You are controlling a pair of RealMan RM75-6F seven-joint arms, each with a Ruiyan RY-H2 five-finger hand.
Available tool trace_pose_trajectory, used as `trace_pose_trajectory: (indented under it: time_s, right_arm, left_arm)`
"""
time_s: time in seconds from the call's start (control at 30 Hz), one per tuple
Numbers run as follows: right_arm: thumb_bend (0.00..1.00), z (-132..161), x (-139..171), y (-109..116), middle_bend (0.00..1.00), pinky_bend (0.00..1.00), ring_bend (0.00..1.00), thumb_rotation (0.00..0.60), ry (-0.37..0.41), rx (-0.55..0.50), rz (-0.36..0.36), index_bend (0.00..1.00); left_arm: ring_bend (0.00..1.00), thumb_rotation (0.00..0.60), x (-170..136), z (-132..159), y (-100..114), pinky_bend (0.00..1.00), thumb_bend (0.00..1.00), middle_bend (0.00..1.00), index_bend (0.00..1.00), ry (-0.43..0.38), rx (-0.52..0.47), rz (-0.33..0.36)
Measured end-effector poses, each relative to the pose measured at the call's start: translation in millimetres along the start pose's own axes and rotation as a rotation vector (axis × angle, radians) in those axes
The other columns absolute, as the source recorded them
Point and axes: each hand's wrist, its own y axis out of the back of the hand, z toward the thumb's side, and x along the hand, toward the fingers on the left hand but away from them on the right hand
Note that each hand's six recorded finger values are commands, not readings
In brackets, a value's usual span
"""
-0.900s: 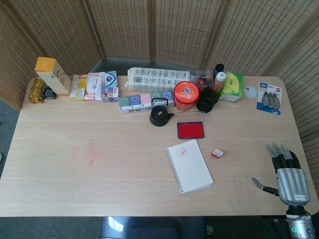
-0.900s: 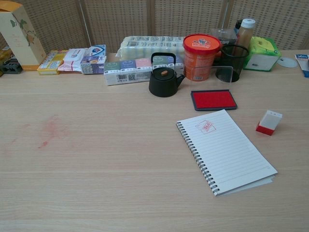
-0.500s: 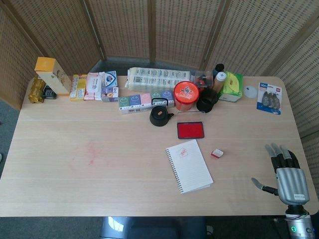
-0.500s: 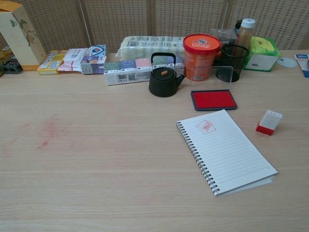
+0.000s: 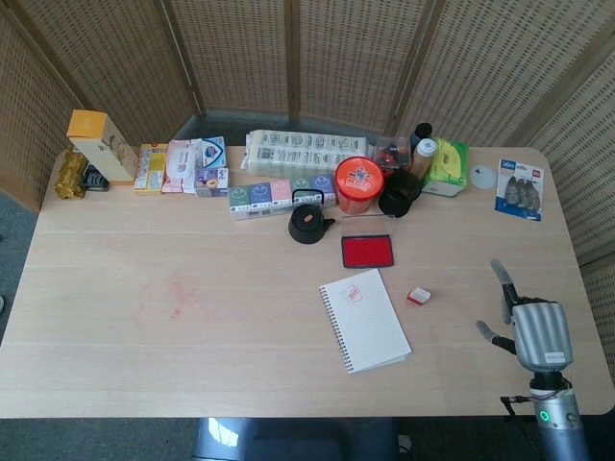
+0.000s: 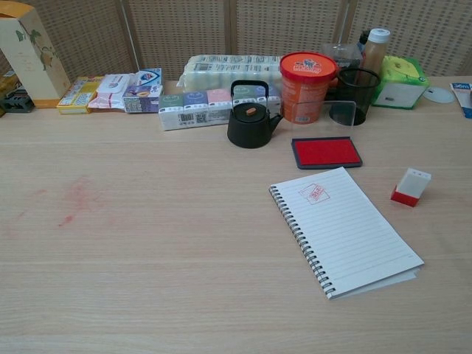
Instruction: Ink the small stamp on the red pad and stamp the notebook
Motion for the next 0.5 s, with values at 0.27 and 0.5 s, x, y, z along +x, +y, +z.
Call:
trace_pose_trajectory:
  time_s: [0.27,0.5]
  right_arm:
    - [0.04,26.4,-30.2,-24.8,1.00,1.00,1.00,0.600,0.043,-0.029,0.044,0.13]
    - [0.16,49.1,-39.8,-56.9,1.00,1.00,1.00,0.600,0.047,-0.073,0.199,0.18]
  left_arm:
    - [0.00,0.600,4.0,-1.0,-4.2,0.07,0.05,0.00,0.00,0.015,0.012,-0.012]
    - [0.00,0.600,10.7,-1.7,-10.8,0.07,0.05,0.00,0.00,0.036,0.031,-0.031]
